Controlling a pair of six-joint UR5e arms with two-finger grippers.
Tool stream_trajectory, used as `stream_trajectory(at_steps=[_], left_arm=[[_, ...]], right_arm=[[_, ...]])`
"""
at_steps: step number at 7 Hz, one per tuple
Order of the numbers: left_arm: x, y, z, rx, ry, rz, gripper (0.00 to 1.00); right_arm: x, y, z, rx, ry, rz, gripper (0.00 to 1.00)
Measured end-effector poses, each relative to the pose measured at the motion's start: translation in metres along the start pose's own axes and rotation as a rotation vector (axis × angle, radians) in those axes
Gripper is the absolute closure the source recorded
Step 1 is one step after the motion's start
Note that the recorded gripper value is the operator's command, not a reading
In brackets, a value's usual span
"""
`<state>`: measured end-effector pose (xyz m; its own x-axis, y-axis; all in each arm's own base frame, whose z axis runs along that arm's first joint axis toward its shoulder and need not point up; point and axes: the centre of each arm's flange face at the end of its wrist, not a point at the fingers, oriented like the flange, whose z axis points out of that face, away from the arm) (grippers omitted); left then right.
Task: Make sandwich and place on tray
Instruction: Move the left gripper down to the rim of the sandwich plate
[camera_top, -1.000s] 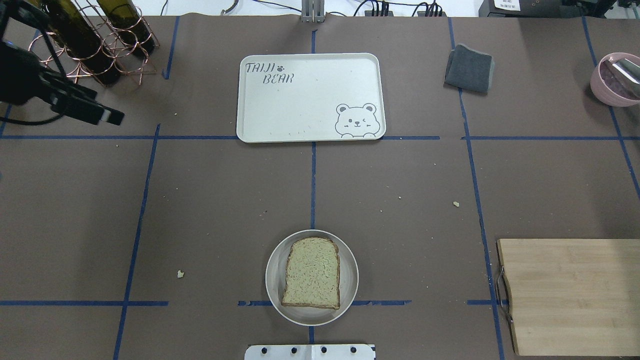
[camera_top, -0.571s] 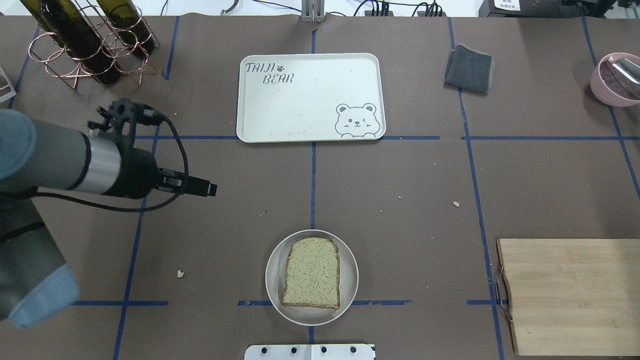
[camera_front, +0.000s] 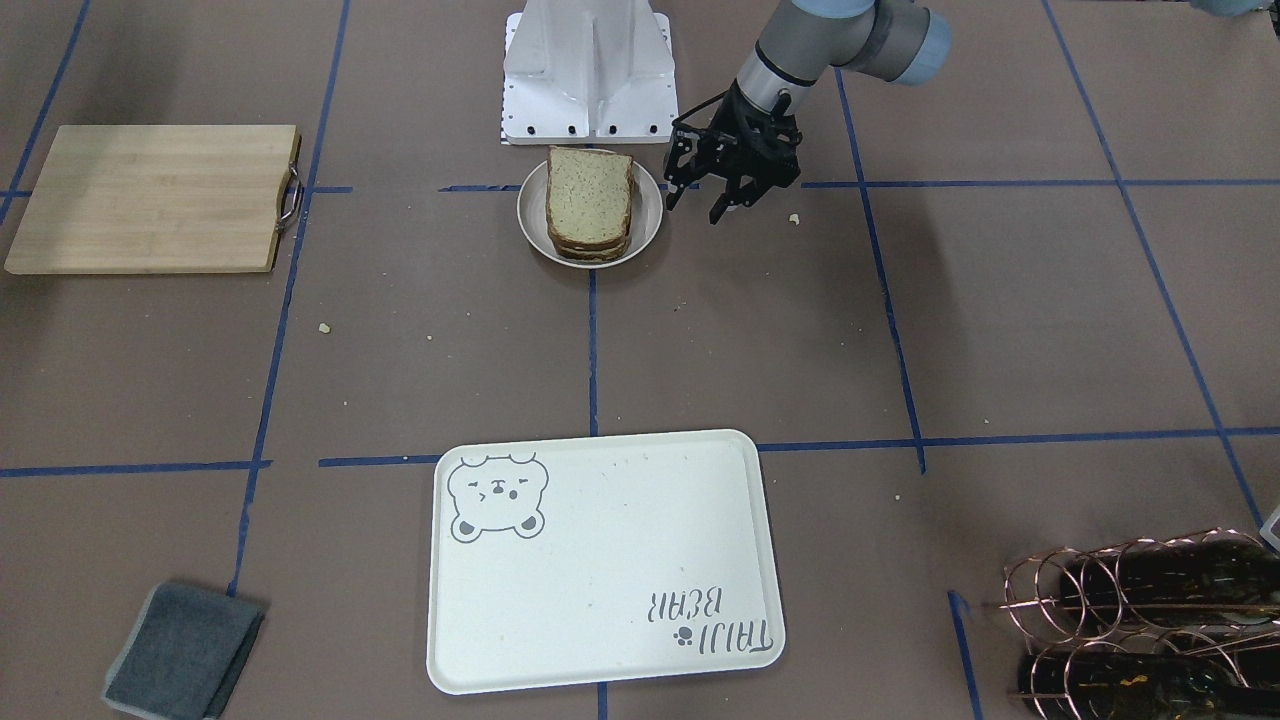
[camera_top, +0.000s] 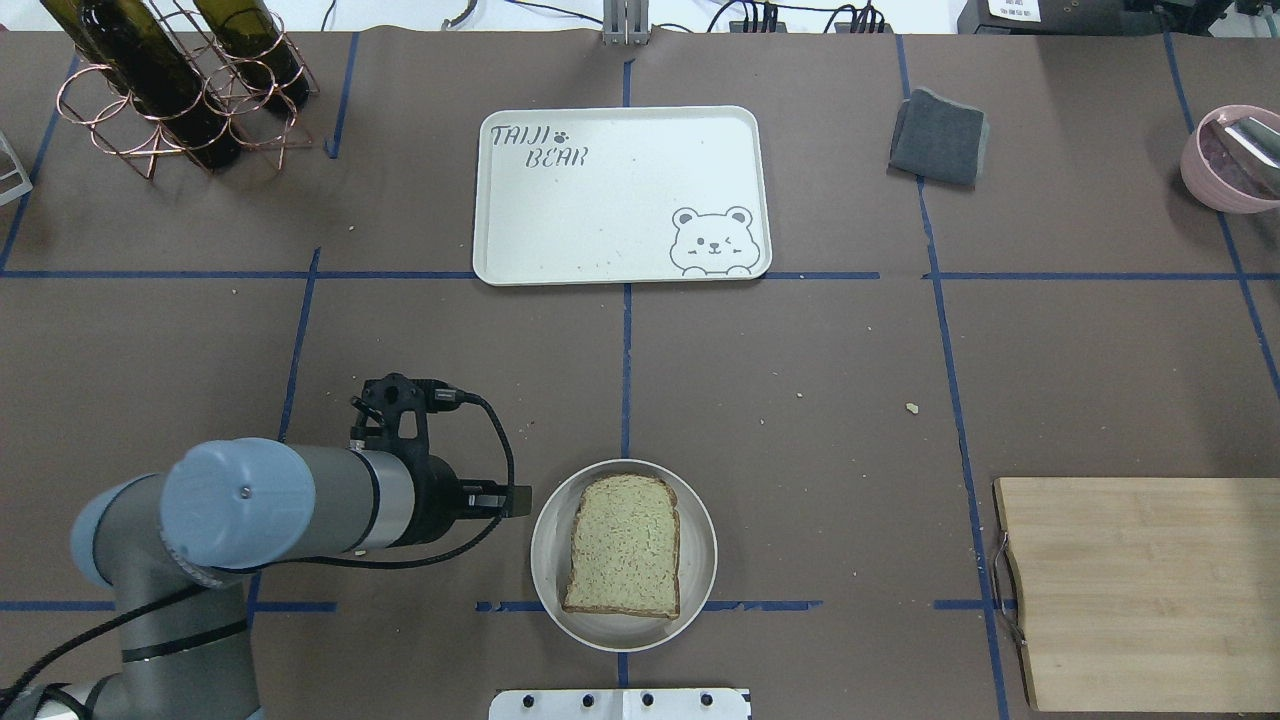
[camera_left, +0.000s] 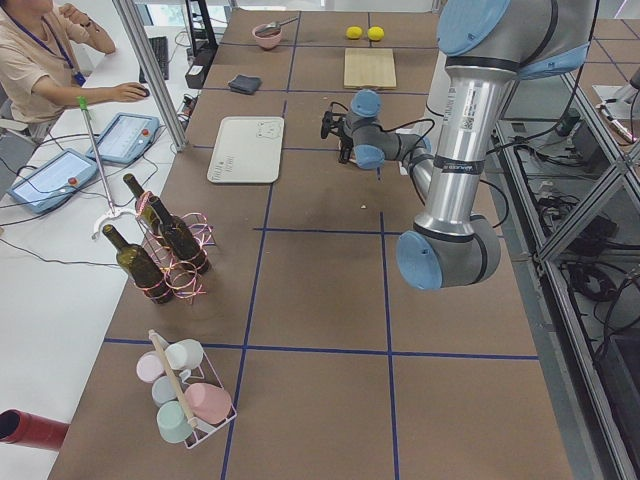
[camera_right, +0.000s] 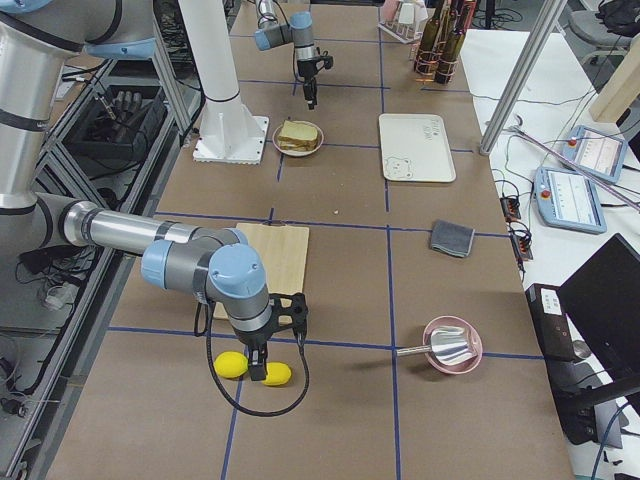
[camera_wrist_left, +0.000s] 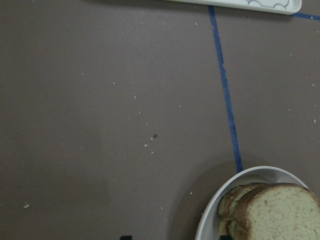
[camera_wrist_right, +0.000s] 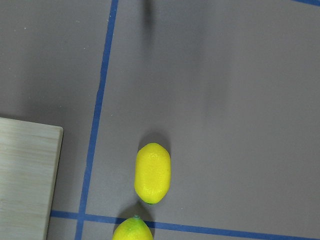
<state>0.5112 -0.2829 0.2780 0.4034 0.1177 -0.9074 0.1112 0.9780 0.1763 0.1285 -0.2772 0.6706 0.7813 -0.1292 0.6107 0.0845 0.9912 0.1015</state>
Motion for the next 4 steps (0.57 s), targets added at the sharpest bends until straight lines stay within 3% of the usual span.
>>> stream_trajectory(at_steps=[1, 2, 3, 4], left_arm=[[0.009, 0.017, 0.019, -0.018, -0.008, 0.002, 0.61], [0.014, 0.029, 0.031, -0.036, -0.015, 0.001, 0.62], [0.015, 0.036, 0.039, -0.048, -0.023, 0.001, 0.77], [0.015, 0.039, 0.043, -0.052, -0.026, 0.002, 1.00]], right_arm=[[0.001, 0.000, 0.000, 0.000, 0.000, 0.001, 0.00], [0.001, 0.000, 0.000, 0.001, 0.000, 0.003, 0.00], [0.002, 0.001, 0.000, 0.001, 0.000, 0.005, 0.00], [0.004, 0.002, 0.002, -0.001, 0.000, 0.008, 0.00]])
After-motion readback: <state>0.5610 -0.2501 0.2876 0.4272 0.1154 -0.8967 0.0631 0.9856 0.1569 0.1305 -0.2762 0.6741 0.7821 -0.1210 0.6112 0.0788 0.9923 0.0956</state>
